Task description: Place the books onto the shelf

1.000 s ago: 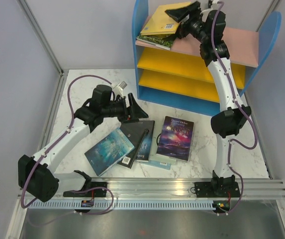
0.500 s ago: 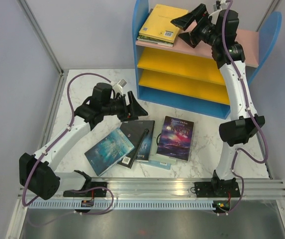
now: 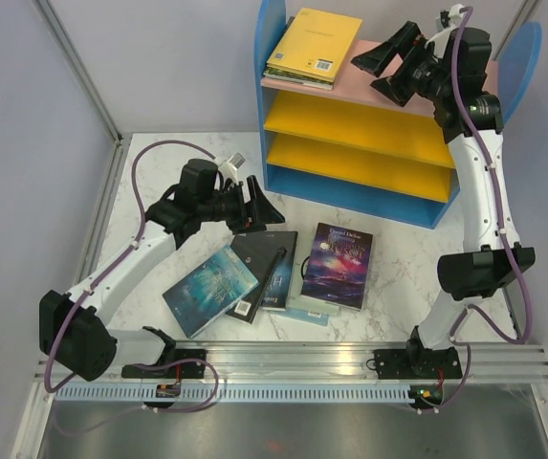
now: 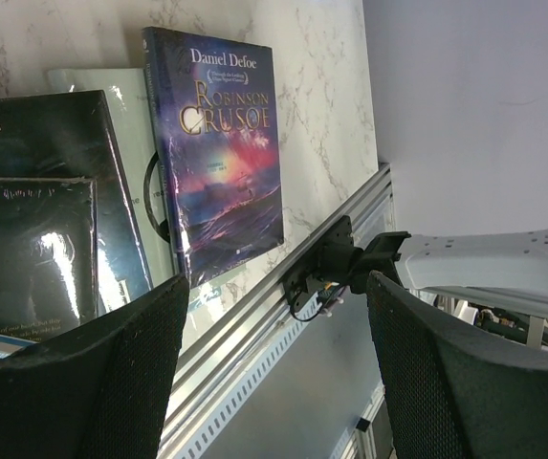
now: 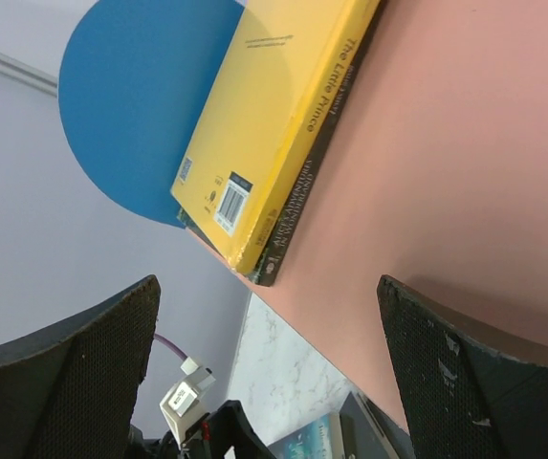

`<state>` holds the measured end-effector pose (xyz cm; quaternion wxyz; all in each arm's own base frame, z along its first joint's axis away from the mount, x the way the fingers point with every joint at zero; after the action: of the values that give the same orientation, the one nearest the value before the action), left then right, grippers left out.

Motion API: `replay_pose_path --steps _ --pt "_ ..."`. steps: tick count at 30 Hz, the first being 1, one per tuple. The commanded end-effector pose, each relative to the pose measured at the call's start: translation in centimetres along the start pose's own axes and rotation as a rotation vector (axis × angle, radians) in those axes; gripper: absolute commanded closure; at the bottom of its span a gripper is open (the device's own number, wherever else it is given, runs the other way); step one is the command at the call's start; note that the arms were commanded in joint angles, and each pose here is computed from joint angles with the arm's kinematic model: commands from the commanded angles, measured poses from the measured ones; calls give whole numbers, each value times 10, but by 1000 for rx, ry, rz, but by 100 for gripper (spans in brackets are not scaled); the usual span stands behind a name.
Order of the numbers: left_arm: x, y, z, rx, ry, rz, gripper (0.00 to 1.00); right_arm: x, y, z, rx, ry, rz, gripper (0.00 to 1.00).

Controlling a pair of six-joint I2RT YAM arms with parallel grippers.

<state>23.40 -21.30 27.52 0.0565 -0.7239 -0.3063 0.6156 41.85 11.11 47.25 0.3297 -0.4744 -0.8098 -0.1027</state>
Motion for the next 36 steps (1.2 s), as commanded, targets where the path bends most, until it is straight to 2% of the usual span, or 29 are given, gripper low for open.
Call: replay_pose_path --steps 1,4,5,6,10,13,16,17,21,22,24,28,32,36 --pt "-8 -1 -8 -12 57 20 22 -26 -7 12 69 30 100 2" --pt "-10 -1 -9 -9 59 25 22 -23 -5 3 29 42 80 2" --pt "-10 0 -9 -10 60 26 22 -24 -1 3 29 53 69 6" --pt "-10 -1 -10 -10 61 27 22 -22 1 2 27 61 53 16" --pt "-11 2 -11 3 68 28 22 -5 -5 2 24 31 -47 19" --pt "-3 12 -11 31 63 9 22 21 -27 27 63 -63 -119 16" --pt "4 27 -9 66 78 -15 22 32 -62 80 149 -122 -140 16" --pt "5 32 -9 74 79 -23 22 21 -82 111 193 -88 -103 16" --pt "11 61 -4 142 79 -53 23 -20 -129 191 284 11 31 16" --pt "9 69 -1 160 87 -51 23 -40 -137 222 357 61 96 15" --pt "17 84 1 192 78 -73 24 -52 -155 242 362 84 171 12" --pt "24 107 5 238 73 -92 24 -91 -171 297 491 171 335 6" --pt "31 131 16 303 78 -108 24 -115 -172 323 560 211 438 2" --pt "47 152 30 354 68 -154 25 -130 -174 337 595 214 507 2"
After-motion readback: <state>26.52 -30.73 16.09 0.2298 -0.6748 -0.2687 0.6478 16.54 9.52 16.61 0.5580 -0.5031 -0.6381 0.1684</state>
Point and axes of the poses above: each gripper's point midway between its finger pads, its own y axis out along the fingers, its own x axis along the line the jaws close on, z = x × y, the point moved 7 cm from there along -y, back along the fingers, and after that the axes turned 12 degrees about -y, right-handed, at the moved point
